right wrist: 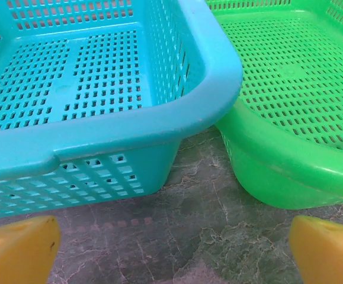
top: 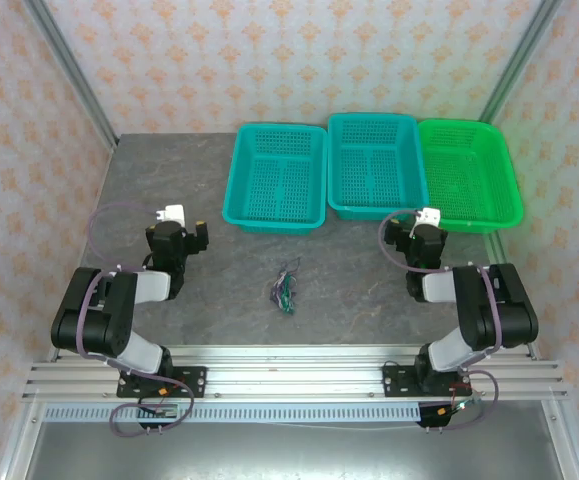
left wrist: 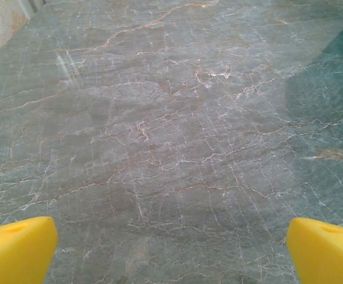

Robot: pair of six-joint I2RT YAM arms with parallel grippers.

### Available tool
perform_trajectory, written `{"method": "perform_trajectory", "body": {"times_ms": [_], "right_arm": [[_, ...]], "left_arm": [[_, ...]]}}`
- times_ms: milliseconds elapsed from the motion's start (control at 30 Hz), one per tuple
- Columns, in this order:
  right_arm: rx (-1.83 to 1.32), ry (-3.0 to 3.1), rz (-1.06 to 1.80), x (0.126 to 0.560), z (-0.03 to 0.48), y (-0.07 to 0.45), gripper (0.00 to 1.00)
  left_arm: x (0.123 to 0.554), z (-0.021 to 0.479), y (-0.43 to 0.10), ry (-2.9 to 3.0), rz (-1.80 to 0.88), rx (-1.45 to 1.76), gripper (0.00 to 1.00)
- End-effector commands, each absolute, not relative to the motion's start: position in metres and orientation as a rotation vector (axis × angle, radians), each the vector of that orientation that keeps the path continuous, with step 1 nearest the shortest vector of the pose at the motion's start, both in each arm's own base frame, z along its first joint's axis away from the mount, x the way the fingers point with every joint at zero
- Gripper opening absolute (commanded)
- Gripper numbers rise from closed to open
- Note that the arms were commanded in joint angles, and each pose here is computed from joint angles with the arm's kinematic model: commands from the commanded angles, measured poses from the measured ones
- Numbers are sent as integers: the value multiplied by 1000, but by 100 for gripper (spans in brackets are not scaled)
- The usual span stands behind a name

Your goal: Untangle the cables

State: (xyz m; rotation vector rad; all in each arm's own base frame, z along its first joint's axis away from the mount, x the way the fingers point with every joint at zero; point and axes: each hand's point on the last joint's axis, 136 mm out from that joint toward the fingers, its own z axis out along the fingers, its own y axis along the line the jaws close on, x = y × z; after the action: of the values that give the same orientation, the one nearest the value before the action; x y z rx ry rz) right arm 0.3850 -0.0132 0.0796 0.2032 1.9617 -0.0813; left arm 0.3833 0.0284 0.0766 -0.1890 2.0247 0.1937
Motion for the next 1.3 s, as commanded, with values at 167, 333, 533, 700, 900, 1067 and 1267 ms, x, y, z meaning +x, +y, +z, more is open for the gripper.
{"method": "perform_trajectory", "body": {"times_ms": [167,333,533,700,900,1067,1267], "right_arm": [[222,1924,-94,391,91,-17,99],[222,1926,-93,391,91,-17,99],[272,1925,-126,391,91,-24,99],[279,1915,-128,391,93,-25,99],[498,1890,-204,367,139,-51,99],[682,1873,56,341,193,-36,99],[528,2046,557,328,219,47,100]], "left_arm": [[392,94,28,1966,191,-184,100],[392,94,27,1966,190,-183,100],[392,94,28,1966,191,-184,100],[392,94,27,1966,190,-184,100],[387,110,38,1953,252,-252,100],[358,143,53,1895,304,-394,100],[328,195,30,1919,58,-510,100]]}}
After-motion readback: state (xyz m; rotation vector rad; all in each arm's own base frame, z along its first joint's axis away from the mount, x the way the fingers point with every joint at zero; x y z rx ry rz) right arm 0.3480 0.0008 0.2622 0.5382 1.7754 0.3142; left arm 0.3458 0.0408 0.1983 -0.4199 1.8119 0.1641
